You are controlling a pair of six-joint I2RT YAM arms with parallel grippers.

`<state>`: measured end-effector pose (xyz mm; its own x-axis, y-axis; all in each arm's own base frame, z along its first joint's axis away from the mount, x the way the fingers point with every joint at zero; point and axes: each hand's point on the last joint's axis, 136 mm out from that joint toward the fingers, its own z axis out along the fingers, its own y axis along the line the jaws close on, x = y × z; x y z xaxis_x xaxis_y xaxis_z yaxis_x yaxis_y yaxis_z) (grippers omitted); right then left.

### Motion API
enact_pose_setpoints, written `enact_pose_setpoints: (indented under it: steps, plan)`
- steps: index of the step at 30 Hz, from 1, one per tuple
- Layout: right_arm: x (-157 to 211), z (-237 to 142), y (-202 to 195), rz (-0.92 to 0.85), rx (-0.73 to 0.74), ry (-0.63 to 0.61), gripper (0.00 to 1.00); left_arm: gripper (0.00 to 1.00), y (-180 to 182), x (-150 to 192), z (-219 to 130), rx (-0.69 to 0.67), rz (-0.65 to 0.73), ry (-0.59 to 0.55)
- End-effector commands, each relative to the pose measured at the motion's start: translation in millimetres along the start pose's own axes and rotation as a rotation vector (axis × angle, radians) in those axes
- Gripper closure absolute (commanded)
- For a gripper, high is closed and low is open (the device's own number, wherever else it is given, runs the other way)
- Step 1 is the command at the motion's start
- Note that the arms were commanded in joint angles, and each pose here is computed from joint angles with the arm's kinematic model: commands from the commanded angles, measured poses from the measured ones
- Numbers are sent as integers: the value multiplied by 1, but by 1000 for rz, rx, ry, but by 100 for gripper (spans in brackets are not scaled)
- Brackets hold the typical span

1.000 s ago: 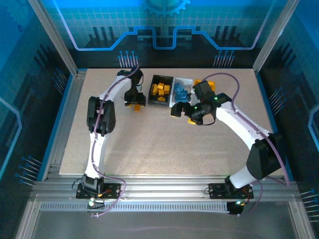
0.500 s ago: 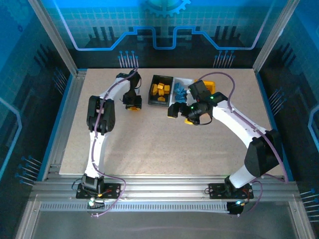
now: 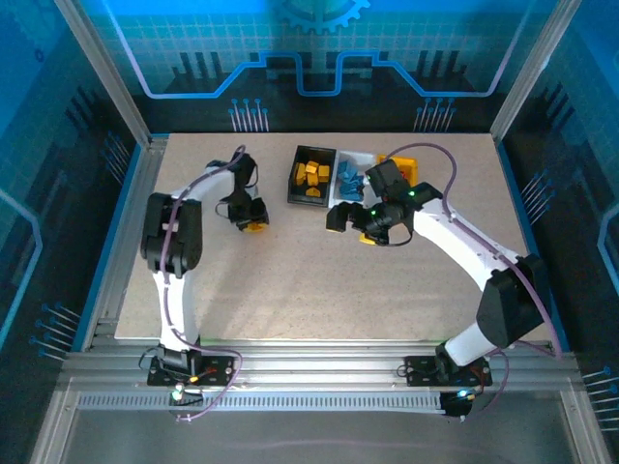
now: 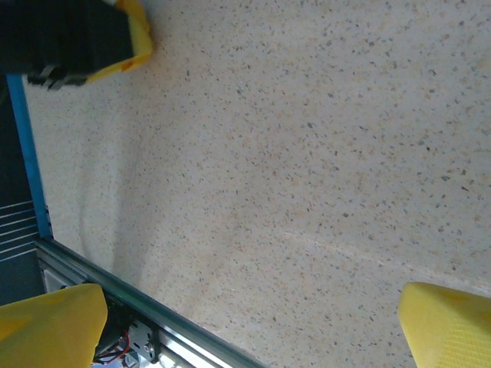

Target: Sort the legos into containers by color

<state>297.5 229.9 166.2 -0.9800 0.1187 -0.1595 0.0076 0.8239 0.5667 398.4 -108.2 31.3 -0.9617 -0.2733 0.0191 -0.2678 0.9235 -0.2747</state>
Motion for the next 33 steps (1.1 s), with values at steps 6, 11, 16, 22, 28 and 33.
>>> enact_pose_setpoints:
  steps: [6,11,16,22,28,33]
  plan:
    - [25,2,-19,15,9,-15,1,72,-89,39,-60,463,-192,-72]
    - [29,1,-24,20,7,-24,1,71,-136,11,-94,579,-160,-146]
    - [29,-6,-24,12,7,-41,0,71,-171,-33,-101,636,-127,-170]
    - [33,-14,-26,18,16,-46,0,71,-199,-79,-94,651,-113,-188]
    - [35,-29,-27,23,26,-81,0,71,-205,-101,-73,636,-126,-182]
    - [43,-36,-34,42,37,-101,0,64,-207,-108,-61,634,-129,-164]
